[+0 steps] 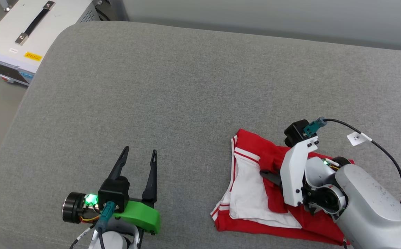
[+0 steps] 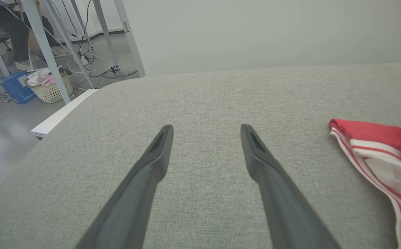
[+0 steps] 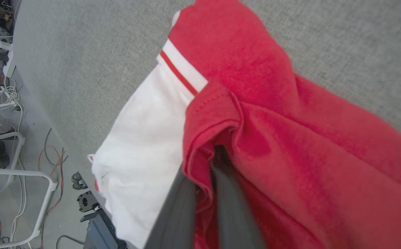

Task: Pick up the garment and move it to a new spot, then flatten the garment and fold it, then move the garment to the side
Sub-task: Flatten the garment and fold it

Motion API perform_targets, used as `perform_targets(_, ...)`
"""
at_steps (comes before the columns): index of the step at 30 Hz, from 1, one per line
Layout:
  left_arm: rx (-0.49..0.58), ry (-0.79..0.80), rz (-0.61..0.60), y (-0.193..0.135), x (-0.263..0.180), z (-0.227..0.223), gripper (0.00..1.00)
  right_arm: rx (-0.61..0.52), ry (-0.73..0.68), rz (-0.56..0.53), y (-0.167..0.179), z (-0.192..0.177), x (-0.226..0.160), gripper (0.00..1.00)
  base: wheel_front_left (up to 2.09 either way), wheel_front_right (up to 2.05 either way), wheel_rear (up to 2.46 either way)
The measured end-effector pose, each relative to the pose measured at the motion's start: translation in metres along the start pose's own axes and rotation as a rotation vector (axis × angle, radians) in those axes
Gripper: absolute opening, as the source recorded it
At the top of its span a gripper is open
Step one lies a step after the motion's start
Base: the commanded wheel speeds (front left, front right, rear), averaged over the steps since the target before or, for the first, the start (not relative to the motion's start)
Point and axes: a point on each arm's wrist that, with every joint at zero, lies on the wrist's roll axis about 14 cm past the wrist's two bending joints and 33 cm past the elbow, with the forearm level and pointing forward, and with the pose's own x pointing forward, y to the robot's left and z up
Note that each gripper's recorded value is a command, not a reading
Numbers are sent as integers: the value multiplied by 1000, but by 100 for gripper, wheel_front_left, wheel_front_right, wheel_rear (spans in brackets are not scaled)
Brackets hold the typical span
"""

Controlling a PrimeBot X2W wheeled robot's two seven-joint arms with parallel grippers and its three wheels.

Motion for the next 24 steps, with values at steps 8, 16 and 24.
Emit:
perform_targets(8, 1, -16, 3, 1, -3, 5, 100, -56, -278, -15, 1, 48, -34, 100, 0, 0, 0)
perform_targets(16, 7, -58, -26, -5, 0, 18, 100, -182, -701, -206, -36, 101, -125, 100, 0, 0, 0)
perform_targets(24, 0, -101, -69, -17, 8, 31, 100, -263, -1052, -479, -73, 100, -210, 100, 0, 0, 0)
